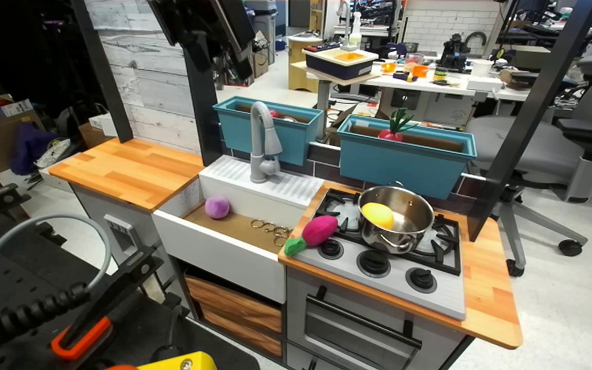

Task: Push the grey faucet head to the left

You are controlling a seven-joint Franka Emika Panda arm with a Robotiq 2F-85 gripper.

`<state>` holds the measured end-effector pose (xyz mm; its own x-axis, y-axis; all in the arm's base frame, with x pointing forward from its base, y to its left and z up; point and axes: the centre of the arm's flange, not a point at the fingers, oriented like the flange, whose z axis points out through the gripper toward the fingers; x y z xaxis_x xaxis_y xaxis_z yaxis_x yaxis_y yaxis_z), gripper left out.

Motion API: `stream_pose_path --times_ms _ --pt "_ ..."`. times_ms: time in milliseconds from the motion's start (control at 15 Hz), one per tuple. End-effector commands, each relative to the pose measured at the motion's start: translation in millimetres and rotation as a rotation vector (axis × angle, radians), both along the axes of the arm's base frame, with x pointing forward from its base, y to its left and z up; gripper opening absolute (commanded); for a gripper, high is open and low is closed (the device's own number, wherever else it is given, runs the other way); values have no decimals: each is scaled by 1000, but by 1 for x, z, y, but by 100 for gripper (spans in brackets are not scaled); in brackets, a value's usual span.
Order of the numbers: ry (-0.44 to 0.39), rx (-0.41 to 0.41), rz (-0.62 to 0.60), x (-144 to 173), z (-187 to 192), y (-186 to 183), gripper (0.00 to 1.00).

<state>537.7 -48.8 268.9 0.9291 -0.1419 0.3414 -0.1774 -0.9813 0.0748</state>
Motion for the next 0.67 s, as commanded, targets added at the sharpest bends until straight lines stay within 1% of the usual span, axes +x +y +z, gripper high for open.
stream_pose_path --times_ms 0,133,267,400,600 --pt "-11 -57 33 32 -48 -11 100" --pt "-8 -65 46 41 -69 -16 100" --pt "-30 -55 62 50 -89 -19 100" --pt "-92 -47 105 63 -103 -18 100" --pt "-216 22 143 89 -119 -9 100"
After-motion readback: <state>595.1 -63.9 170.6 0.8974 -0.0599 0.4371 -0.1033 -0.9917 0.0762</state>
